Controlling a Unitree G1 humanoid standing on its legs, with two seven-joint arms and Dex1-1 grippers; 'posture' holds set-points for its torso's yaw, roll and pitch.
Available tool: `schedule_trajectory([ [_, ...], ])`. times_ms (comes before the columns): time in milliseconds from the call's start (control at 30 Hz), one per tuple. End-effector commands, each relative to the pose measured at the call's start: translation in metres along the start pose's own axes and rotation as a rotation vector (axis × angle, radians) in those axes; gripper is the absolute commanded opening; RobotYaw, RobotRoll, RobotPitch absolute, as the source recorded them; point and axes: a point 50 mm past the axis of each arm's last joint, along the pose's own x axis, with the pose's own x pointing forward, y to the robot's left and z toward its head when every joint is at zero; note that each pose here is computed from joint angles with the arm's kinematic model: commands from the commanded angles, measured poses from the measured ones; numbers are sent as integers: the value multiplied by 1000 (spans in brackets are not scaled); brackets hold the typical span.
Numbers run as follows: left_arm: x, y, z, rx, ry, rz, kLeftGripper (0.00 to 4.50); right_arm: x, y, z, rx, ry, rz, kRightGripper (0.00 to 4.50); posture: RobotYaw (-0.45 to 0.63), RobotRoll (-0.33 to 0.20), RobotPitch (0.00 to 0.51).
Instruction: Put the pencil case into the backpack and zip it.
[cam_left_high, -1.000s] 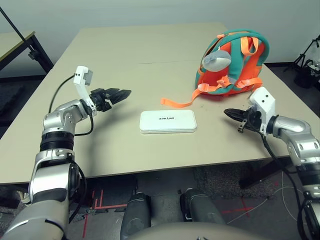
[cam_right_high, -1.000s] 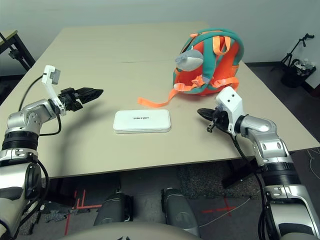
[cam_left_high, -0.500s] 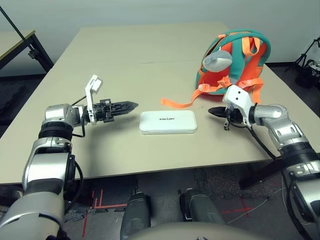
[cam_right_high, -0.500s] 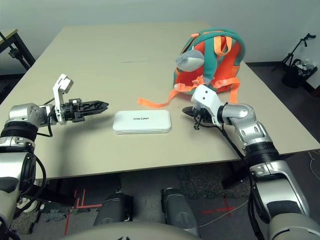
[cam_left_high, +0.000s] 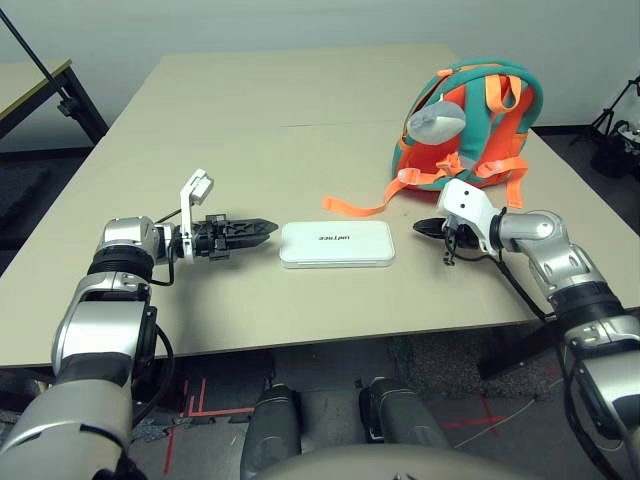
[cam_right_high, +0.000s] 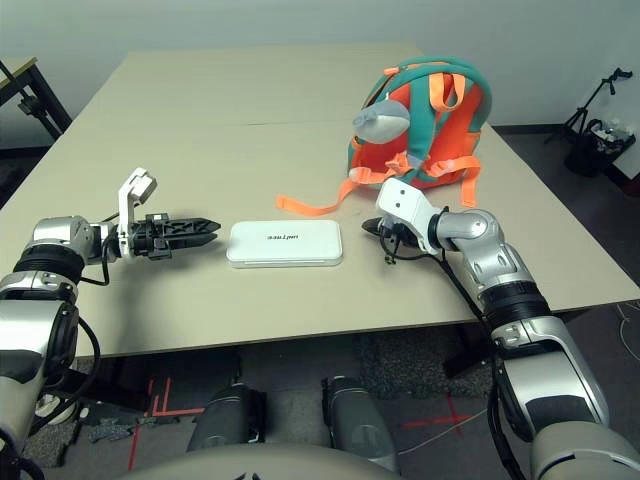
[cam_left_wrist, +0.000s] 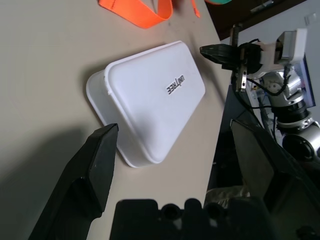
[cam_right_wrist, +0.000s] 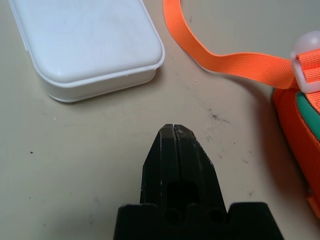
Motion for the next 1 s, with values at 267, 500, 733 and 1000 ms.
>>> schedule_trajectory([
  [267,2,7,-2,7,41,97,4500,11,1,-1,-87,57,24,20,-184,0,6],
  [500,3,10,-5,-18,47,121,4500,23,8,0,-183,109,87,20,-187,0,3],
  [733,4,11,-5,-23,48,130,4500,35,16,8,-225,101,146,20,-184,0,3],
  [1000,3,11,-5,-38,30,124,4500,50,24,23,-252,55,187,20,-180,0,8],
])
